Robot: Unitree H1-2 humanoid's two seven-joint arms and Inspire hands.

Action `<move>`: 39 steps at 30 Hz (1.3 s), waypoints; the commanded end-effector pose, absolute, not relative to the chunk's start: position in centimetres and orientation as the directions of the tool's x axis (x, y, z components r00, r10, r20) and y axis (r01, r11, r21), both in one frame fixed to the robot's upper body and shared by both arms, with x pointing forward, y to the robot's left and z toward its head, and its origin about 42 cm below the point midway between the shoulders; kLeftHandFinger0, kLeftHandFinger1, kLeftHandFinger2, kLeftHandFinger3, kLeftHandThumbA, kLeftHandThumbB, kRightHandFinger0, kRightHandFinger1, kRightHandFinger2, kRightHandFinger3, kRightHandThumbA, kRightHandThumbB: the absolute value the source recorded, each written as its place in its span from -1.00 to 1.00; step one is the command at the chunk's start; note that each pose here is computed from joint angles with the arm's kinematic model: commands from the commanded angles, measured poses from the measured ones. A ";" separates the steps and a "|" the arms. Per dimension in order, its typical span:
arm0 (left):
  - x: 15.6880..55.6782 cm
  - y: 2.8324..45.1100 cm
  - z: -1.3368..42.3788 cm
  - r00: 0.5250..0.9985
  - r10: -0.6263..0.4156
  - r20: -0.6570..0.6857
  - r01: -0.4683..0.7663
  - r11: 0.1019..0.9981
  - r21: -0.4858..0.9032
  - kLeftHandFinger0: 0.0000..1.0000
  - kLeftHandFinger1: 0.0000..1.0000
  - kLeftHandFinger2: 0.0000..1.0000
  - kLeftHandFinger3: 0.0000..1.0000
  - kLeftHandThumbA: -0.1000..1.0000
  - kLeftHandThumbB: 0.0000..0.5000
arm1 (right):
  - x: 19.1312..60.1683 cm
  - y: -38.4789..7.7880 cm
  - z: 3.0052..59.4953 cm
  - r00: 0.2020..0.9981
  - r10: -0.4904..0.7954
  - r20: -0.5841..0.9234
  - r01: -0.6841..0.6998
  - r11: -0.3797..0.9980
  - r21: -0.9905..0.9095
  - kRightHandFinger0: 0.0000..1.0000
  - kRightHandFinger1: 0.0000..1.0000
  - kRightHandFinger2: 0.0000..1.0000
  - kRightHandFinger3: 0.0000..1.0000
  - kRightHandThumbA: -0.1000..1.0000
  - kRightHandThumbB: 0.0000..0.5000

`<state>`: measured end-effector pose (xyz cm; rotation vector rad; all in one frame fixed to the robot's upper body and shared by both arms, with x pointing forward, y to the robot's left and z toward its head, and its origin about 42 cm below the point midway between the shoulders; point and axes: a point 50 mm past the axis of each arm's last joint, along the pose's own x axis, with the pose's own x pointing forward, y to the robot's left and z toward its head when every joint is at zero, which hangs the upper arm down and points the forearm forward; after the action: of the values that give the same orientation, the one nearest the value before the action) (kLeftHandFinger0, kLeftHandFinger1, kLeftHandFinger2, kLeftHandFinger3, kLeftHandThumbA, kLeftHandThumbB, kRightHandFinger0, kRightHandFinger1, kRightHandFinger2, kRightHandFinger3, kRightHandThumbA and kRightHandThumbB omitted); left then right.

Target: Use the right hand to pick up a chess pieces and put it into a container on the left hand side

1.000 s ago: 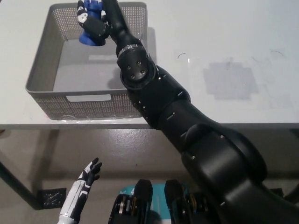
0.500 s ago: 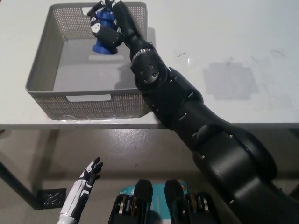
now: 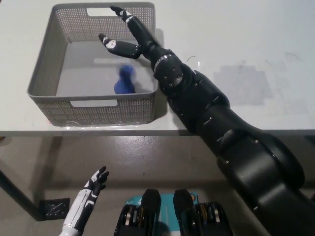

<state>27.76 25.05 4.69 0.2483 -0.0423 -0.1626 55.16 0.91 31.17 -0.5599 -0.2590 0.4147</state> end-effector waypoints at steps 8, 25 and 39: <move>28.3 25.2 6.0 0.978 -0.201 0.050 0.182 0.948 0.261 1.00 1.00 1.00 1.00 1.00 -0.12 | 56.0 0.8 36.1 0.845 0.499 0.194 -0.294 0.736 -0.610 1.00 1.00 1.00 1.00 1.00 0.90; 28.8 25.7 5.7 0.974 -0.210 0.083 0.180 0.943 0.279 1.00 1.00 1.00 1.00 1.00 -0.10 | 54.9 -6.4 46.3 0.717 0.427 0.551 -0.184 0.878 -0.442 1.00 1.00 1.00 1.00 1.00 0.81; 28.0 26.7 5.3 0.982 -0.180 0.050 0.160 0.948 0.276 1.00 1.00 1.00 1.00 1.00 -0.16 | 43.4 -19.5 42.1 0.599 0.227 0.768 -0.073 0.970 -0.230 1.00 1.00 1.00 1.00 1.00 0.47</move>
<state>27.82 25.24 4.36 0.2517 -0.0246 -0.1726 52.14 -11.18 35.68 -0.3680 -0.6100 0.2561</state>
